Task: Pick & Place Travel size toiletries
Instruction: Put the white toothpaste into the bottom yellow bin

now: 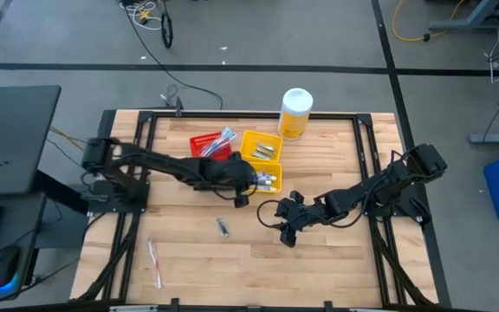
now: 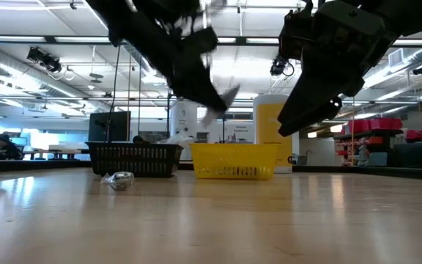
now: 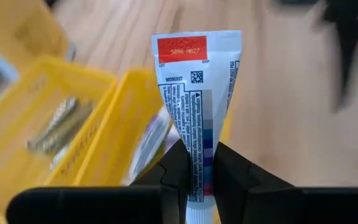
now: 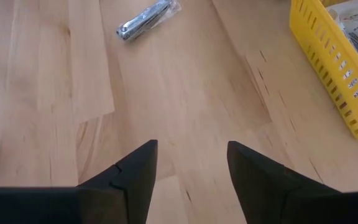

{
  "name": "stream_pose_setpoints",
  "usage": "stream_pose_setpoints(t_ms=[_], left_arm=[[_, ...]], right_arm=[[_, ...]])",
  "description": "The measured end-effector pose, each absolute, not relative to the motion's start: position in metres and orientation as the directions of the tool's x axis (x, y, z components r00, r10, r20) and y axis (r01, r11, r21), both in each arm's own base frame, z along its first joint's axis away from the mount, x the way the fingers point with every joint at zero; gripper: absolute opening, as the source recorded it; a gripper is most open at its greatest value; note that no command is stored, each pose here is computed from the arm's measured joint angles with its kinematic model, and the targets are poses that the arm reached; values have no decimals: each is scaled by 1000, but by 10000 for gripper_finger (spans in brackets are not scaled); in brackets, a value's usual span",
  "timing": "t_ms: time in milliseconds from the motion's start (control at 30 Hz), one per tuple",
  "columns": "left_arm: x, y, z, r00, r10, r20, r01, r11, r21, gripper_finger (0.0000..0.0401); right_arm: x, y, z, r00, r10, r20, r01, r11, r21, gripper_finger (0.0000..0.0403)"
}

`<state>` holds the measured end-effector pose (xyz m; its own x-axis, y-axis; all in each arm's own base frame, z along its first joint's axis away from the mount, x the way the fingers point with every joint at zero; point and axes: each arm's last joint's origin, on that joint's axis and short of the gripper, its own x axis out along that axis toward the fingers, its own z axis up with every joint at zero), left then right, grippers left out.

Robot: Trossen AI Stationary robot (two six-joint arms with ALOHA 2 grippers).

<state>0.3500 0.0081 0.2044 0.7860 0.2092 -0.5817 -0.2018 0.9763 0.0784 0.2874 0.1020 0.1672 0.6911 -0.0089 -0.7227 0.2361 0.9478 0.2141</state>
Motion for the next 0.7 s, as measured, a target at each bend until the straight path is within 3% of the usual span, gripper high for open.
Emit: stream_pose_setpoints(t_ms=[367, 700], left_arm=[[367, 35, 152, 674, 258, -692, -221, 964, 145, 61], [367, 38, 152, 676, 249, -693, -217, 967, 135, 123]], right_arm=[[289, 103, 168, 704, -2, -710, 231, 946, 226, 194], [289, 103, 169, 707, 1, -707, 228, 946, 229, 186]])
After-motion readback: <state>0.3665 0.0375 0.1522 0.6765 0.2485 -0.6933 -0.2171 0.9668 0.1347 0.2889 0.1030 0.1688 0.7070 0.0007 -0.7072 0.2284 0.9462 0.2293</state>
